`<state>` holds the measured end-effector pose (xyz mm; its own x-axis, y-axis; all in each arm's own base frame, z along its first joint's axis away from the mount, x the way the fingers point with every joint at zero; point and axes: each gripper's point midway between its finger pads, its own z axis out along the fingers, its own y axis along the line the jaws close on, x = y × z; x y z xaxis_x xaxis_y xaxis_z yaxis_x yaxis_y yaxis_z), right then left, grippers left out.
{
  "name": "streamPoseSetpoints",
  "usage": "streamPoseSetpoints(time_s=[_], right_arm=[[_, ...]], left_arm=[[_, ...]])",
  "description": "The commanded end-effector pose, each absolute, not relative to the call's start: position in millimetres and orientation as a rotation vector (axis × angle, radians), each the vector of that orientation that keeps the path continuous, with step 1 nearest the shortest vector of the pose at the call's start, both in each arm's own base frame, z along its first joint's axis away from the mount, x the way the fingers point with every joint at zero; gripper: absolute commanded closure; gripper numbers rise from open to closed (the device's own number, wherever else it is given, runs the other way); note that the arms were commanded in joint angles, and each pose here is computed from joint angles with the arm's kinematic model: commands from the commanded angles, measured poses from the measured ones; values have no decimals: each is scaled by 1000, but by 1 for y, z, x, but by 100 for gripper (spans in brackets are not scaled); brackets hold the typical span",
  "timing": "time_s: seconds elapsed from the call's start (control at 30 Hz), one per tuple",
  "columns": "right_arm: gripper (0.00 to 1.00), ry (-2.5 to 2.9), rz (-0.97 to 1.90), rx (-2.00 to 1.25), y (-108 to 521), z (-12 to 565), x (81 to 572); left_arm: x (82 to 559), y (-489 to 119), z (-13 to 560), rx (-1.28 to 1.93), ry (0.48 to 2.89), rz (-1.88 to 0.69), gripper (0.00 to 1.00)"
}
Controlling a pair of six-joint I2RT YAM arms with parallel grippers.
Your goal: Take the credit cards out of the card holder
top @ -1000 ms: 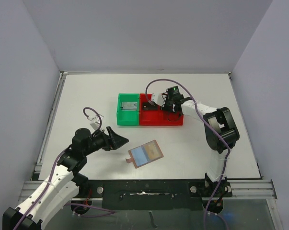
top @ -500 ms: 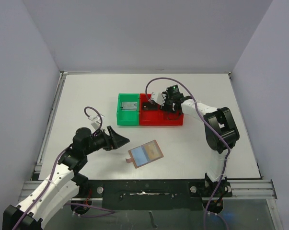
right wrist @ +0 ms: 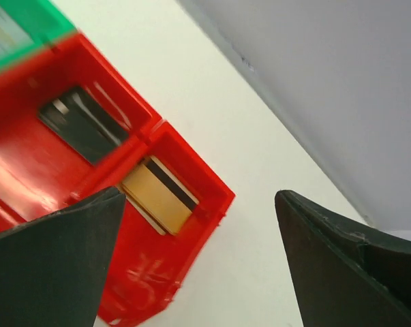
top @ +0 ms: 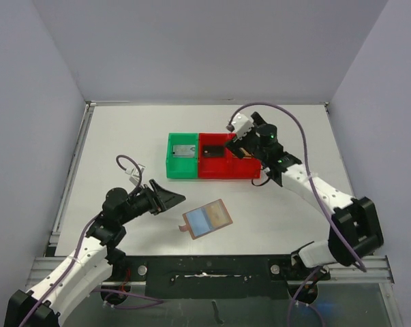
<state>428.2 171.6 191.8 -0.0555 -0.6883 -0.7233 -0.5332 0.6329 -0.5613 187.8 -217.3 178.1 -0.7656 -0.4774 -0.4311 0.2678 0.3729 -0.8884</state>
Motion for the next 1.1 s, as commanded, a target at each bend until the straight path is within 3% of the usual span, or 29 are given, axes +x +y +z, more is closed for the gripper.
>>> streamPoseSetpoints(time_s=[0.0,0.23,0.47,0.63,0.77,0.9,1.07], right_arm=[[2,1621,209,-571,191,240,390],[3,1845,569,-135,178,200,336],[2,1943,818,-170,200,178,295],[2,2142,699,-51,178,143,288],[11,2206,864,-126,206,129,265],[16,2321,741,-166,225,103,248],[33,2421,594,-225,239,75,233]], left_arm=[[188,-223,206,-191,1848,-1534,33],[186,-241,191,-228,1935,-1411,33],[176,-275,168,-207,2050,-1272,37],[177,-280,153,-288,2121,-1146,38],[179,-281,141,-360,2124,-1126,39],[177,-283,126,-368,2173,-1086,40],[172,-279,100,-395,2240,-1020,42]])
